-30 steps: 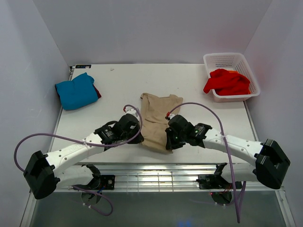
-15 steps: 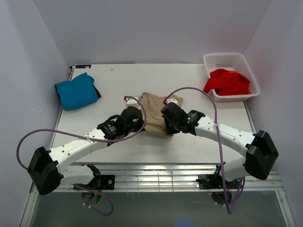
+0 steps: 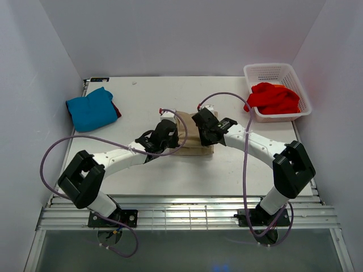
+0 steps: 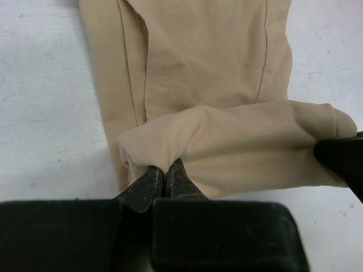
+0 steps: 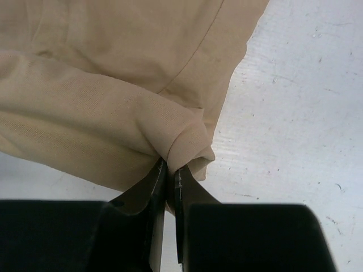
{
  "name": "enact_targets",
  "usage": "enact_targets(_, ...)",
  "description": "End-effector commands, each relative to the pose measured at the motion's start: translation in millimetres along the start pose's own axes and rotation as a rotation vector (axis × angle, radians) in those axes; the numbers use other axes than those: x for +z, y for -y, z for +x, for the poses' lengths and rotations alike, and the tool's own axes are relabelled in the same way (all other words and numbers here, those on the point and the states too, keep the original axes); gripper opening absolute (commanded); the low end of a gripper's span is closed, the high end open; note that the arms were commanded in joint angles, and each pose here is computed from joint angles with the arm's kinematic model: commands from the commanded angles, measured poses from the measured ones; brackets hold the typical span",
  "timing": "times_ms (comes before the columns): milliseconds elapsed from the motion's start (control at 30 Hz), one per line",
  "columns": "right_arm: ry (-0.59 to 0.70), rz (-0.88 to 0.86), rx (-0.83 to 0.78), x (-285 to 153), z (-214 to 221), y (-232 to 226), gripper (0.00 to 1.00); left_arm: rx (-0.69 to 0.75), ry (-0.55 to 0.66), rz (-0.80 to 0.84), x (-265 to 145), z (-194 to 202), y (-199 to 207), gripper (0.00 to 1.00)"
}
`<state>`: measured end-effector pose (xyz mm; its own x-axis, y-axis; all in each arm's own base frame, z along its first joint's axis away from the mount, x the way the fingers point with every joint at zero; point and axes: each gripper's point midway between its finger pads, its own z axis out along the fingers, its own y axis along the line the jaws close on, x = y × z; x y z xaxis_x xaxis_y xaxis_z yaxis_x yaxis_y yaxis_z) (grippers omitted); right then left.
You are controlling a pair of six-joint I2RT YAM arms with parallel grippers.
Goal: Fold and stack the t-shirts
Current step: Fold the tshirt
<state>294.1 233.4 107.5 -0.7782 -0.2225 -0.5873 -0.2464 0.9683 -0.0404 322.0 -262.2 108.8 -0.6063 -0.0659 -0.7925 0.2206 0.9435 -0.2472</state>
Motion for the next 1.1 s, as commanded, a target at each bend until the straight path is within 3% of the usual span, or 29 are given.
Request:
enact_targets(0,0.067,0.036,-0.001,7.5,-30.7,13.3,0.08,0.001,0.114,0.053,8.7,-44.8,11.8,0.0)
enact_targets(333,0.049,0.062,-0.022,55.0,-49.3,21.6,0.08,-0.013,0.115,0.02,51.1,-63.3,3.3,0.0)
enact_targets(667,0.182,0.17,0.042,69.3,-126.2,46.5,0.08,-0.031,0.178,-0.023,85.8,-97.5,-6.4,0.0)
enact_targets(700,0.213,0.175,0.055,67.7,-140.3,47.5,0.11,-0.038,0.201,-0.035,87.4,-105.3,-7.6,0.03)
enact_targets(733,0.234,0.189,0.068,66.6,-148.7,51.4,0.26,-0.05,0.233,-0.051,89.5,-119.4,-9.0,0.1)
enact_targets(767,0.262,0.23,0.086,63.6,-158.0,61.0,0.34,-0.067,0.265,-0.099,88.9,-130.4,-16.2,0.24)
enact_targets(867,0.38,0.271,0.117,44.5,-193.0,72.7,0.58,-0.119,0.374,-0.212,79.5,-168.6,-29.7,0.44)
enact_targets(900,0.419,0.269,0.126,33.5,-203.4,75.5,0.59,-0.133,0.402,-0.237,75.4,-177.4,-32.8,0.52)
enact_targets(933,0.44,0.267,0.111,27.9,-208.7,76.8,0.6,-0.146,0.43,-0.259,70.6,-186.9,-35.8,0.54)
enact_targets(967,0.485,0.245,0.119,22.6,-219.5,75.8,0.77,-0.164,0.475,-0.296,60.6,-201.5,-40.3,0.55)
enact_targets(1067,0.519,0.208,0.11,11.0,-224.6,74.6,0.8,-0.182,0.511,-0.323,49.6,-214.4,-44.7,0.59)
